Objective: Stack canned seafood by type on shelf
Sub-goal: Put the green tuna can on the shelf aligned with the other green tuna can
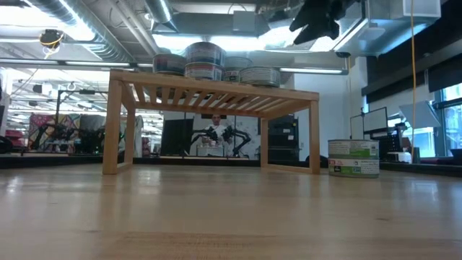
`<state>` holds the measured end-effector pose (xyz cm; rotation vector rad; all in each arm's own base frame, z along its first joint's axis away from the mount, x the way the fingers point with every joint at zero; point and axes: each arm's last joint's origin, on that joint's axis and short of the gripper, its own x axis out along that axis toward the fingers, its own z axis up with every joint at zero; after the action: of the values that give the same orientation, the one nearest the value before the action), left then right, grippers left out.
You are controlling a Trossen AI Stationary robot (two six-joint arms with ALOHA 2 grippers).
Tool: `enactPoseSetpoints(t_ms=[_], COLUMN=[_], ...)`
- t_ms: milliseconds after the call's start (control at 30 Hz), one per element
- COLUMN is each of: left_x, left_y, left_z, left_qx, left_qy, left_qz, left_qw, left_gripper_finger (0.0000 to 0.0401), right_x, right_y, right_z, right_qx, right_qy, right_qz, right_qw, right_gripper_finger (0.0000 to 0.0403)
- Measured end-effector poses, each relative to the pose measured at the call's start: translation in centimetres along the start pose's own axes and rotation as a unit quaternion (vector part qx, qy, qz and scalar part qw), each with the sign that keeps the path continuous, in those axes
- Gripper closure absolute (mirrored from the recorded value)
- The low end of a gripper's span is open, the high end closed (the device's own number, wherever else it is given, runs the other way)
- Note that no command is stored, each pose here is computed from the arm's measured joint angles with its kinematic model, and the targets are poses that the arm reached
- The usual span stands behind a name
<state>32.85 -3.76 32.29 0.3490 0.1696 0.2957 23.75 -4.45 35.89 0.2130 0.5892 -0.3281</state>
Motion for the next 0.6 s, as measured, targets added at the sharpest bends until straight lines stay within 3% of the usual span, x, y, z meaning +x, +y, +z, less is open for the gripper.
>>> enactPoseSetpoints(t_ms=[333,600], left_x=[-2.7,-3.2], left_y=[-1.9,-2.8], left_z=[0.9,0.9], left_qx=[-0.008,-0.010], left_qy=[0.013,0.020], left_qz=[-0.054,-0.071], left_qw=[0.998,0.997], left_gripper_finger=[0.0190,0.0190], right_x=[2.9,7.2], right_y=[5.7,7.3], right_z=[-2.2,-3.6], right_qx=[-0.094,-0.123], right_qy=[0.049,0.083], right_qz=[0.003,-0.054], right_qw=[0.994,0.987], right_gripper_finger=[0.0159,0.0159])
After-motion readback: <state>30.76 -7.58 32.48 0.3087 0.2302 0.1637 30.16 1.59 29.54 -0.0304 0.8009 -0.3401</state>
